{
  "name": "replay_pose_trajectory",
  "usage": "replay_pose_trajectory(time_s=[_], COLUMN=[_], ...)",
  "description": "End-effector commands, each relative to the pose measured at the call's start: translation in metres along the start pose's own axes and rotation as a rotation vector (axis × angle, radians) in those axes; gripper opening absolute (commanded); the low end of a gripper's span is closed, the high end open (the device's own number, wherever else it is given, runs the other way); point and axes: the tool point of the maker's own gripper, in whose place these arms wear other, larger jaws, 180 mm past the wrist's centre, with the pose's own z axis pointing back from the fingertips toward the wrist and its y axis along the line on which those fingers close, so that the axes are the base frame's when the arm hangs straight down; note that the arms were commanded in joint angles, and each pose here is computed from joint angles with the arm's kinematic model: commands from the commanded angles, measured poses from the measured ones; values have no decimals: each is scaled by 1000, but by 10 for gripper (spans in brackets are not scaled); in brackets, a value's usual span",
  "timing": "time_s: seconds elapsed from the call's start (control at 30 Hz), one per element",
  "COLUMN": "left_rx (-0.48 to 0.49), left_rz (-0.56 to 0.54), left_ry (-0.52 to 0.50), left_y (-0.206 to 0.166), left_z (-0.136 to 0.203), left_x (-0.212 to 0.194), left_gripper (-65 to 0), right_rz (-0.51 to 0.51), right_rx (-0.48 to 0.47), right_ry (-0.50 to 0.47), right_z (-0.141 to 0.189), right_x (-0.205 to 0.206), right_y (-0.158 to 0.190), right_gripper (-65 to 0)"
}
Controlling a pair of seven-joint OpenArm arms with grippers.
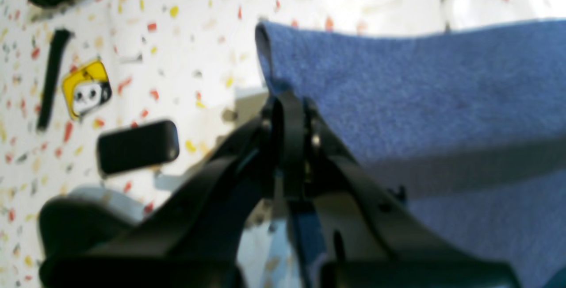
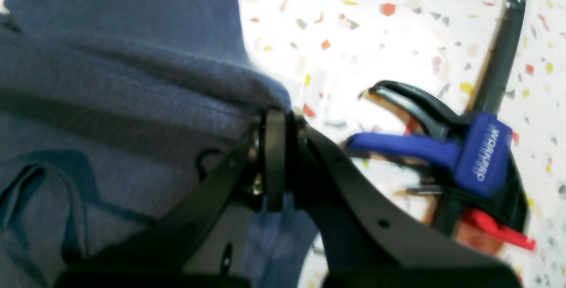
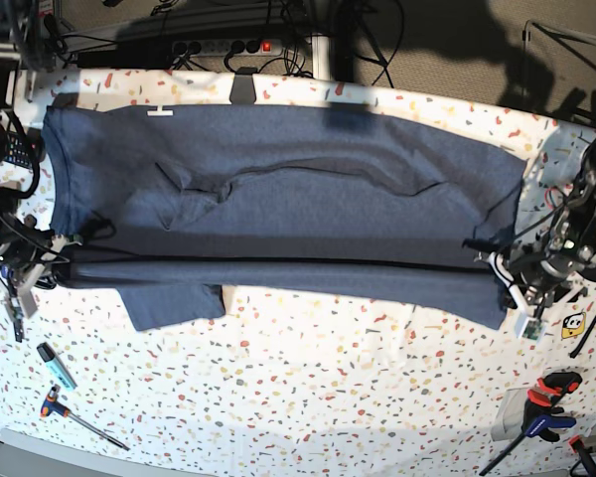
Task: Fold the T-shirt properly
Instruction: 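Fold the grasped side edges with both grippers over toward the collar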
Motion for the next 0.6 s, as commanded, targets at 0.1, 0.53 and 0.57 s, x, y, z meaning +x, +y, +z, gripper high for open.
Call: replay_pose_trajectory(time_s=[0.1,0.53,0.57], left_rx=[13,-140,-151], left_rz=[44,180,187], left_ry=[-86,-40,-33], left_y=[8,-17,-22], left_z=[17,59,59], left_x=[22,-30,-34], left_gripper=[-650,-650,-650], right_rz=[13,-51,-54], right_rx=[-58,-112,-110], right_ry=[-82,-105,-101], right_z=[34,89,91], right_x=[8,-40,-43], right_y=[-12,9,11], right_gripper=[-650,-650,-650])
